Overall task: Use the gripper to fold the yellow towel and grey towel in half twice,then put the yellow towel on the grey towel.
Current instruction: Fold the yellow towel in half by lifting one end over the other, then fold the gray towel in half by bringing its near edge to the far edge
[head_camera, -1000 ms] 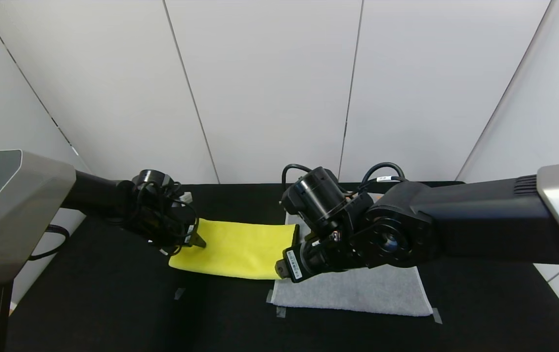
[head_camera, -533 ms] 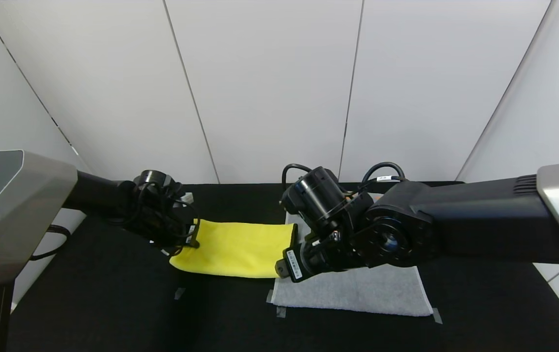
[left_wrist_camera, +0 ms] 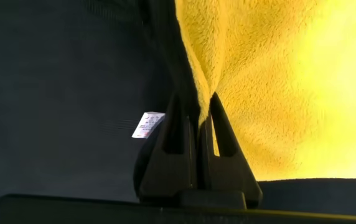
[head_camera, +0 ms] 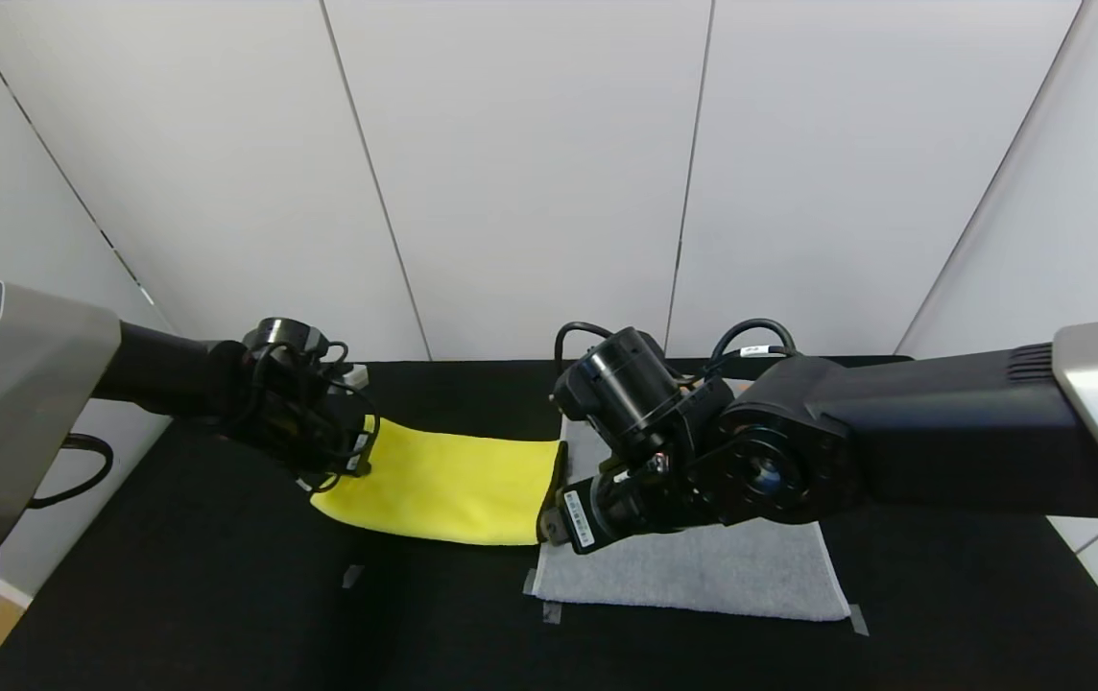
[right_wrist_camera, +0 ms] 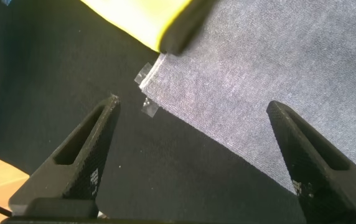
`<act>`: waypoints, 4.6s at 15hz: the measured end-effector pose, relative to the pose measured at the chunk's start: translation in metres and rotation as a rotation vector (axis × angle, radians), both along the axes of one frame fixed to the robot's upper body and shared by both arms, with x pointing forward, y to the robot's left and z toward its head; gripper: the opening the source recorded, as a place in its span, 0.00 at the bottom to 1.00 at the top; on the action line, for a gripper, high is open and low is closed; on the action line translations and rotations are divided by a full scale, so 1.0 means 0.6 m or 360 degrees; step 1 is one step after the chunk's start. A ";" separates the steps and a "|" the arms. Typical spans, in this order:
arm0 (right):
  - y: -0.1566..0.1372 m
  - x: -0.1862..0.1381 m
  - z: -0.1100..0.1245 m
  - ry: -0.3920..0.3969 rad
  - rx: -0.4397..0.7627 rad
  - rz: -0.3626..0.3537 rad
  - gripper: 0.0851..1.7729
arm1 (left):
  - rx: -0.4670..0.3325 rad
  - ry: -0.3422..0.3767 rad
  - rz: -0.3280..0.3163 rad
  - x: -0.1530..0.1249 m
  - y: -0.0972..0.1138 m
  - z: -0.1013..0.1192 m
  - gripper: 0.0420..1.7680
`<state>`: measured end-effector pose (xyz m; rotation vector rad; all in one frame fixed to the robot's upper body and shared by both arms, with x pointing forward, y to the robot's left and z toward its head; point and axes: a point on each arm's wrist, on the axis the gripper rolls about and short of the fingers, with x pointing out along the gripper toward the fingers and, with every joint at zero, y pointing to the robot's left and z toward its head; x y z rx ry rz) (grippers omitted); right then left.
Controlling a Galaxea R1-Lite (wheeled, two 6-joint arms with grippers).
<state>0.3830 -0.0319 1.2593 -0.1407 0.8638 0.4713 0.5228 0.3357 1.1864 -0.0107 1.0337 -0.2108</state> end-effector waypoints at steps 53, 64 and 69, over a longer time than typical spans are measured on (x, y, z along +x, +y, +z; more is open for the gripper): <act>-0.093 -0.037 0.010 0.0062 0.0023 -0.0098 0.96 | 0.0072 -0.0029 -0.0274 -0.074 -0.229 0.112 0.70; -0.149 -0.047 0.006 0.0037 0.0075 -0.0088 0.96 | -0.0114 0.0088 -0.0474 -0.127 -0.239 0.115 0.90; -0.227 -0.051 -0.011 0.0041 0.0024 -0.0143 0.96 | -0.0089 0.0004 -0.0616 -0.160 -0.263 0.105 0.93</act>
